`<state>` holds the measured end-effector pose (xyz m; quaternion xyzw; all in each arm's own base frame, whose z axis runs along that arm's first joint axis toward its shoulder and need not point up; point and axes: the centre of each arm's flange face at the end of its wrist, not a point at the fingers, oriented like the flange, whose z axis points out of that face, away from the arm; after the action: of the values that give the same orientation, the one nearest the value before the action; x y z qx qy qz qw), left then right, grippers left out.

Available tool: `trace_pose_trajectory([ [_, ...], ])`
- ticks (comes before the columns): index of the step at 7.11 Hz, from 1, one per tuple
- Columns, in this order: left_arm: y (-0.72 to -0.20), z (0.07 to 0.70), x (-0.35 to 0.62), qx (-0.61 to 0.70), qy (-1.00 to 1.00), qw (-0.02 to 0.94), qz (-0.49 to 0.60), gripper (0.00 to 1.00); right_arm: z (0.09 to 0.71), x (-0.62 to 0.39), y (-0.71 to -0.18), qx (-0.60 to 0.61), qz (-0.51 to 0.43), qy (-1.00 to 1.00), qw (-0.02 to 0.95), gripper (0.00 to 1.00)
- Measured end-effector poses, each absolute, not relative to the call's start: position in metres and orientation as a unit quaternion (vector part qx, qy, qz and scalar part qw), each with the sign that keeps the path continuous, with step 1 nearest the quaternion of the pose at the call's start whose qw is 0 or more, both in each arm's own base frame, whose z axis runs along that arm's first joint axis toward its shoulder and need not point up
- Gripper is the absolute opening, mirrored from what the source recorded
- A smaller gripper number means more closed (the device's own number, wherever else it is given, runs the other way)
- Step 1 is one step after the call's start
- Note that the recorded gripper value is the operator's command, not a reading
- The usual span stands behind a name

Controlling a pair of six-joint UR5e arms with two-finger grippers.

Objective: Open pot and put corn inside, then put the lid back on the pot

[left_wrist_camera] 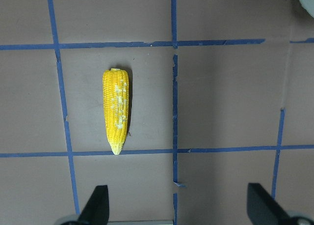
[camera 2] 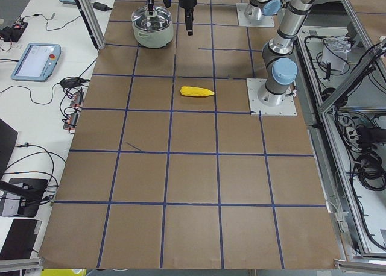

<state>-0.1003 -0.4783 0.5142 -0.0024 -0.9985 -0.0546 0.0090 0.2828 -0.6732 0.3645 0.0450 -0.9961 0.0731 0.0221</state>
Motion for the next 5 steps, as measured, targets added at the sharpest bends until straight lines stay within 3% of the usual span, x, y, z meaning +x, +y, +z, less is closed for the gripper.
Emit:
trace_pose_trajectory([
  [3, -0.482, 0.495, -0.057, -0.034, -0.996, 0.024, -0.074, 1.00, 0.421, 0.254, -0.689, 0.029, 0.063, -0.997, 0.025, 0.23],
  [5, -0.475, 0.418, -0.026, -0.042, -0.994, 0.038, -0.096, 1.00, 0.471, 0.204, -0.686, 0.022, 0.027, -0.999, 0.030, 0.23],
])
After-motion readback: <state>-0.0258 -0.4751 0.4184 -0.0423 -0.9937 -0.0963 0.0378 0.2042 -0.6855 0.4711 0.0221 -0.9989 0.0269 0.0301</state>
